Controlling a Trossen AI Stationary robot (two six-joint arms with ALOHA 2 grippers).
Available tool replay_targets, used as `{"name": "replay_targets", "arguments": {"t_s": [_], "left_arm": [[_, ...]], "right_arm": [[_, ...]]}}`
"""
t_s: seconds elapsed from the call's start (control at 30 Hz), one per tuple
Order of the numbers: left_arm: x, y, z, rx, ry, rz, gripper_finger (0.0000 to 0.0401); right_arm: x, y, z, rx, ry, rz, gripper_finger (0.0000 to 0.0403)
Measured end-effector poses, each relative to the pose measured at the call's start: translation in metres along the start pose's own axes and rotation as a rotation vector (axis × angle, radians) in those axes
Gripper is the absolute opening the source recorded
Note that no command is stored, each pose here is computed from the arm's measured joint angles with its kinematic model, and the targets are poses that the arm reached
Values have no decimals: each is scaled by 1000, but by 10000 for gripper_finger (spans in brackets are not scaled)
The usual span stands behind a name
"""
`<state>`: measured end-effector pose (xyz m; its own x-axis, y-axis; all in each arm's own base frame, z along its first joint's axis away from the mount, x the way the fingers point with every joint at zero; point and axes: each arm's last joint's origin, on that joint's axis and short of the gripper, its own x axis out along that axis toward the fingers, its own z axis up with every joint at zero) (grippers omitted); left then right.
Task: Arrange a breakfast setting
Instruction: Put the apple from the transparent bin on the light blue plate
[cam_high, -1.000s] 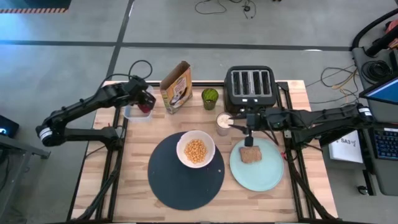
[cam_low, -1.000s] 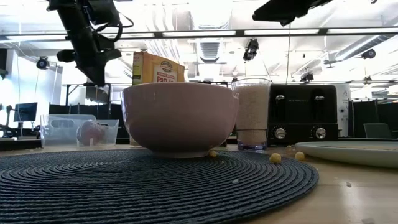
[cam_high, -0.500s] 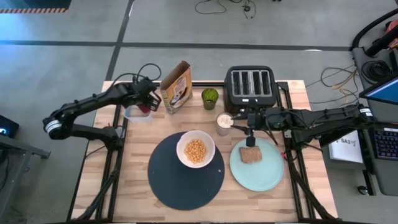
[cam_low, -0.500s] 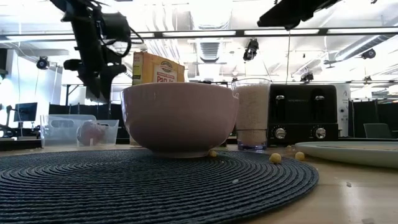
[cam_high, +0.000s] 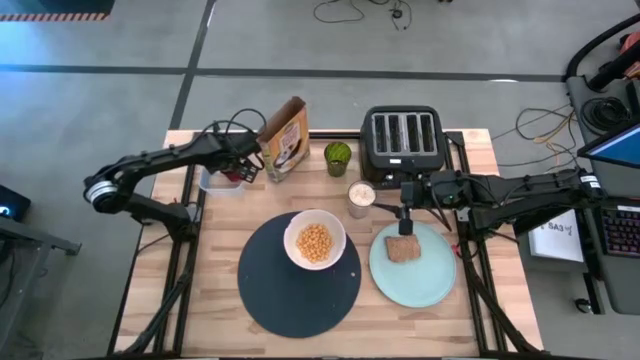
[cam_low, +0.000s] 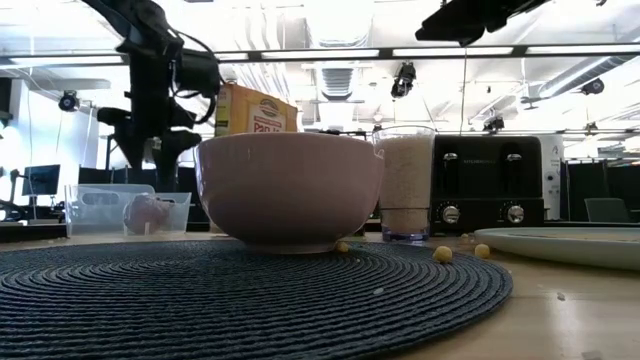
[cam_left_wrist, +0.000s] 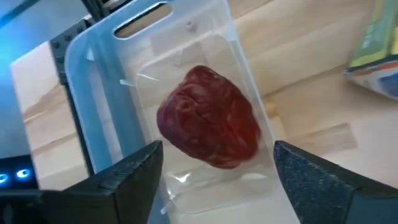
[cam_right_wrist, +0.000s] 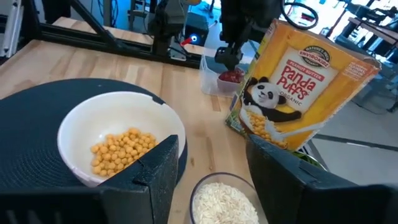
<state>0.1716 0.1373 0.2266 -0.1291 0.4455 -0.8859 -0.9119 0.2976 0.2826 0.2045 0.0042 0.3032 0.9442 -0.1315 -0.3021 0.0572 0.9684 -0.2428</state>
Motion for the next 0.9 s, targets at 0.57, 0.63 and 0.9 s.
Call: {"name": "replay_targets", "arguments": {"t_s": [0.57,0.63,0.9], "left_arm": [[-19,23,-6,226,-39,-9,329],[-24,28,-6,256,-73,-22,326],[-36,43,-9,373,-214,-348,309]], "right_arm": [[0,0,-2,25,5,0,183],[0,0,-2,29,6,0,183],[1,0,-2,18,6,0,183]]}}
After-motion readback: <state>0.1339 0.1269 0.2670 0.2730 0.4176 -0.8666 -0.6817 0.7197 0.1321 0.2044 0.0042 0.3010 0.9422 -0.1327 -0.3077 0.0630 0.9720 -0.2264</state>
